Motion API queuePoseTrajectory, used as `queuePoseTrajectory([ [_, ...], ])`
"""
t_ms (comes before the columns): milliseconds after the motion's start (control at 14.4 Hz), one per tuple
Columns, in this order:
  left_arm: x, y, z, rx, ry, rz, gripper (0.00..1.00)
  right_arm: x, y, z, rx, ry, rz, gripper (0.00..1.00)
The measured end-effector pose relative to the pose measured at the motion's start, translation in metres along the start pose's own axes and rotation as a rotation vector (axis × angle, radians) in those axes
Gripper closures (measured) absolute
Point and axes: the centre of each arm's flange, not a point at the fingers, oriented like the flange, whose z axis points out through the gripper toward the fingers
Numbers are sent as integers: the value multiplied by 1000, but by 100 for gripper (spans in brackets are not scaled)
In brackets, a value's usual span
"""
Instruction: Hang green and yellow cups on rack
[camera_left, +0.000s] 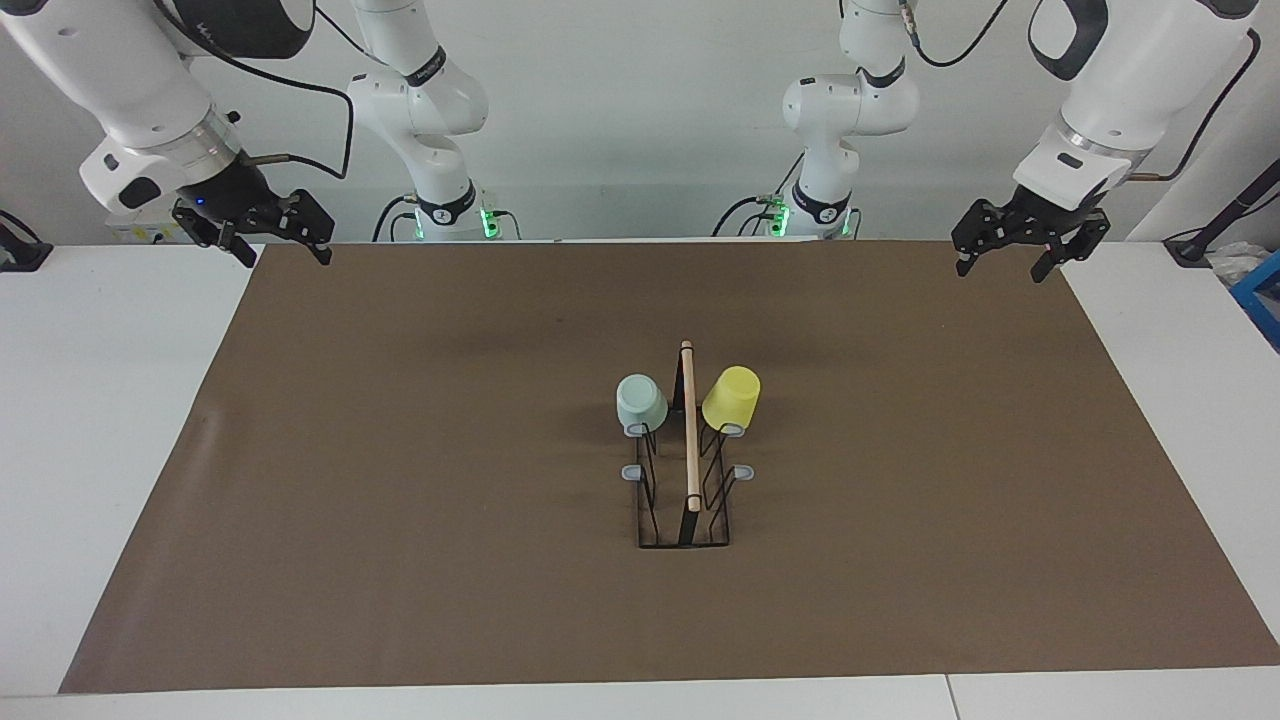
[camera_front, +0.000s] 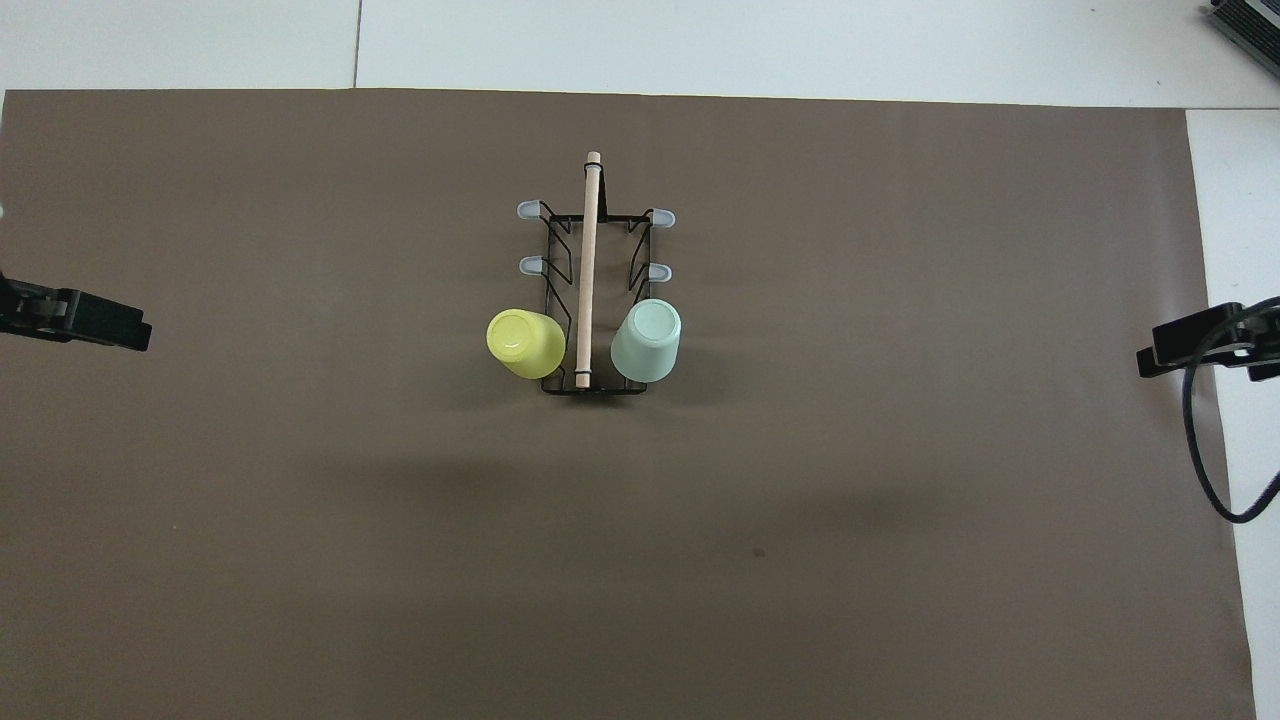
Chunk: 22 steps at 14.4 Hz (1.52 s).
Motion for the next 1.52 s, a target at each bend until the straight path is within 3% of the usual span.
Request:
queuePoseTrajectory([
  [1524, 1, 11, -3, 1, 7, 20, 0, 2, 0, 1, -1, 10, 0, 0],
])
